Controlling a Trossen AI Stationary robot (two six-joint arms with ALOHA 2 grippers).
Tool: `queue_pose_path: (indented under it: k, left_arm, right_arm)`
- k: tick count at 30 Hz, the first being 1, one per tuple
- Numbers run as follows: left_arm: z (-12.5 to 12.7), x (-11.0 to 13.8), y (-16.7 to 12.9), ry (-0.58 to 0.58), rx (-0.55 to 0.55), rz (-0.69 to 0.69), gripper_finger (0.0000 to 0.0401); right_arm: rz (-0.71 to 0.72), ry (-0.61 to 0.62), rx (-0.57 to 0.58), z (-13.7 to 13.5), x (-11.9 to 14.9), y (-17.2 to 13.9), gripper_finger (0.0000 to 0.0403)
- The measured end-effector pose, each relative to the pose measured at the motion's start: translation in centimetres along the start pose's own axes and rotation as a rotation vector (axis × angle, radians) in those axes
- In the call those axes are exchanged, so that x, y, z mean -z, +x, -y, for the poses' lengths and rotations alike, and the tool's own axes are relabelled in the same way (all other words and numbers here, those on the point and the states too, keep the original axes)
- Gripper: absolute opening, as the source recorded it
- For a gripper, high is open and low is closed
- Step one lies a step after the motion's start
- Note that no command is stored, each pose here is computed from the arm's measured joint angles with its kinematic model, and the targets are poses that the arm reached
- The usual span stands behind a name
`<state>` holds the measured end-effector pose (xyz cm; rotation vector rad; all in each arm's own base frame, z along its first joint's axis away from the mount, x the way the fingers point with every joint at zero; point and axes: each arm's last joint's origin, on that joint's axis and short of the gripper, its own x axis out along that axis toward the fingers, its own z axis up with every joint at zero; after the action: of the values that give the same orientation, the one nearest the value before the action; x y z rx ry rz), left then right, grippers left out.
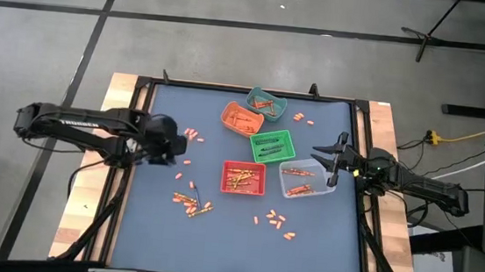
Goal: Sort crayons
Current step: Put the blue crayon into the green bin
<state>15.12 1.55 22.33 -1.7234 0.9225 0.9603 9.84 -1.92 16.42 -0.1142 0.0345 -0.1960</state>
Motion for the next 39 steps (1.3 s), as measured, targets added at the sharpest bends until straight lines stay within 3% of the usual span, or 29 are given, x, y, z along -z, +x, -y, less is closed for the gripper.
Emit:
queue_pose_path:
  k: [4,11,22,39]
  left_arm:
    - [-0.5,0.1,0.7,-0.065,-0.105,0.079,0.0101]
    - [-0.1,-0.1,2.4,-0.149,-0.173,0.220,0.0101]
    - [0.6,-0.9,5.7,-0.182,-0.322,0.336,0.0101]
    - [0.6,-1.6,7.4,-0.192,-0.385,0.482,0.0101]
  right_arm:
    - [0.000,0.000,0.000,0.0,0.0,0.0,0.0113]
    - [0.000,0.000,0.000,0.0,0.0,0.0,0.0113]
    - [0.000,0.000,-0.001,0.0,0.0,0.0,0.0113]
    - [0.000,0.000,0.000,0.0,0.0,0.0,0.0113]
